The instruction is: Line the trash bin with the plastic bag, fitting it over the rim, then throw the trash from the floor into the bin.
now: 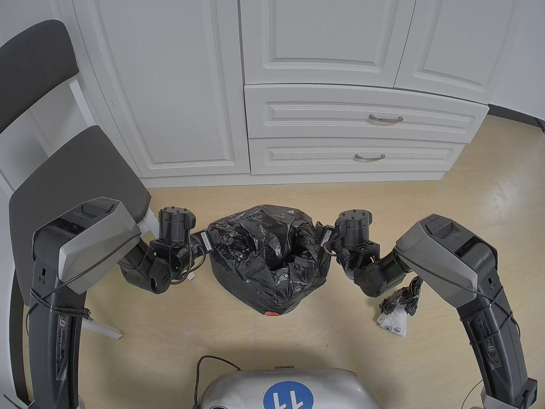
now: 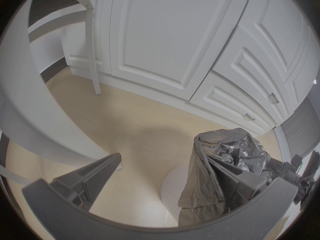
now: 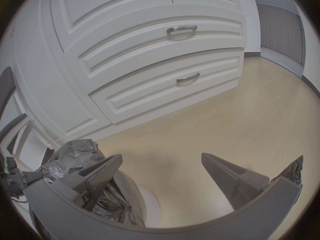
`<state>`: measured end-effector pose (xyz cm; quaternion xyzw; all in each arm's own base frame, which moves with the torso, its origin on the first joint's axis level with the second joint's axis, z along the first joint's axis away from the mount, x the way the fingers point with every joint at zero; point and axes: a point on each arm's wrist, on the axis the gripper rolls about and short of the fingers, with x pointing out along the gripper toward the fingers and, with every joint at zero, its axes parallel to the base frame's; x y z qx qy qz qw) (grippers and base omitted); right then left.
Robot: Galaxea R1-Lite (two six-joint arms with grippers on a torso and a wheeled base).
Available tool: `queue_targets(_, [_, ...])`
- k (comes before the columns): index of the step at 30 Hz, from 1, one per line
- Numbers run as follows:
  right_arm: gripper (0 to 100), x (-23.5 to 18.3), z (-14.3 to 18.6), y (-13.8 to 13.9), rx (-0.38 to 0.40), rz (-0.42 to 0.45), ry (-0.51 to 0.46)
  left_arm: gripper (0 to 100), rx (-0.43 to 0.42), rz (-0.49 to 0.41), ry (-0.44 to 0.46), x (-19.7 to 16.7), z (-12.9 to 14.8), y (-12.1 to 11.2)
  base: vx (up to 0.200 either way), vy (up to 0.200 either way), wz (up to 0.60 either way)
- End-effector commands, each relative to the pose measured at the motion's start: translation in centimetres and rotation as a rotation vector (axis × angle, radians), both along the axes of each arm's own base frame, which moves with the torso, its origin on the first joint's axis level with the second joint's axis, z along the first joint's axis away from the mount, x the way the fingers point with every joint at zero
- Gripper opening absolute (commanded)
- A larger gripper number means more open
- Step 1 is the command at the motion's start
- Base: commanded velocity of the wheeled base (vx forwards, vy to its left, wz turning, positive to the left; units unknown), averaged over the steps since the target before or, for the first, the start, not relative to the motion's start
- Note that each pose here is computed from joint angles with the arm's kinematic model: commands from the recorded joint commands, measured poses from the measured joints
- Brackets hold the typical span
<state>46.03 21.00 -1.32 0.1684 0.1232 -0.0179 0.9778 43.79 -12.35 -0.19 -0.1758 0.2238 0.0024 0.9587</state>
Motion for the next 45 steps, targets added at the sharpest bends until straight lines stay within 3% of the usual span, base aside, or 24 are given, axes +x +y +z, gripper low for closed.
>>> queue_targets(1, [100, -0.1, -1.0, -0.1, -0.016, 0.002, 0.035, 100, 0.017, 0.000, 0.033, -0.3, -0.5, 0.2, 0.000, 0.000, 0.00])
queue_targets(6, [100, -0.3, -1.5, -0.1, -0.041, 0.001, 0.090, 100, 0.043, -0.002, 0.099, -0.7, -0.2, 0.5, 0.000, 0.000, 0.00])
queue_targets(10, [100, -0.2, -1.3, -0.1, -0.038, 0.001, 0.086, 100, 0.042, -0.004, 0.103, -0.7, -0.2, 0.6, 0.000, 0.000, 0.00])
queue_targets(17, [100, -0.8, 3.5, -0.2, -0.011, -0.023, 0.013, 100, 0.030, -0.014, 0.065, -1.6, 2.2, 0.7, 0.000, 0.000, 0.00])
queue_targets(20, [100, -3.0, 6.6, -0.1, -0.036, -0.001, 0.008, 100, 0.030, -0.026, 0.049, -2.6, 4.0, 0.7, 0.000, 0.000, 0.00])
queue_targets(23, [100, -5.1, 7.6, 0.3, -0.084, 0.041, 0.035, 100, 0.068, -0.065, 0.061, -3.5, 4.3, 0.8, 0.000, 0.000, 0.00])
queue_targets(27, [100, -7.6, 6.8, 1.6, -0.146, 0.112, 0.091, 100, 0.112, -0.152, 0.095, -5.1, 3.7, 0.0, 0.000, 0.000, 0.00])
queue_targets(29, [100, -9.5, 5.0, 2.5, -0.230, 0.173, 0.148, 100, 0.132, -0.206, 0.129, -6.0, 2.7, -0.9, 0.000, 0.000, 0.00])
queue_targets(35, [100, -12.5, 1.7, 3.2, -0.340, 0.313, 0.259, 100, 0.158, -0.265, 0.191, -7.2, 0.8, -2.3, 0.000, 0.000, 0.00])
queue_targets(40, [100, -14.6, 0.5, 2.8, -0.439, 0.411, 0.314, 100, 0.201, -0.392, 0.225, -9.0, 0.8, -1.4, 0.000, 0.000, 0.00])
queue_targets(45, [100, -15.7, 0.1, 2.6, -0.468, 0.465, 0.335, 100, 0.222, -0.428, 0.246, -9.9, 0.9, -1.1, 0.000, 0.000, 0.00])
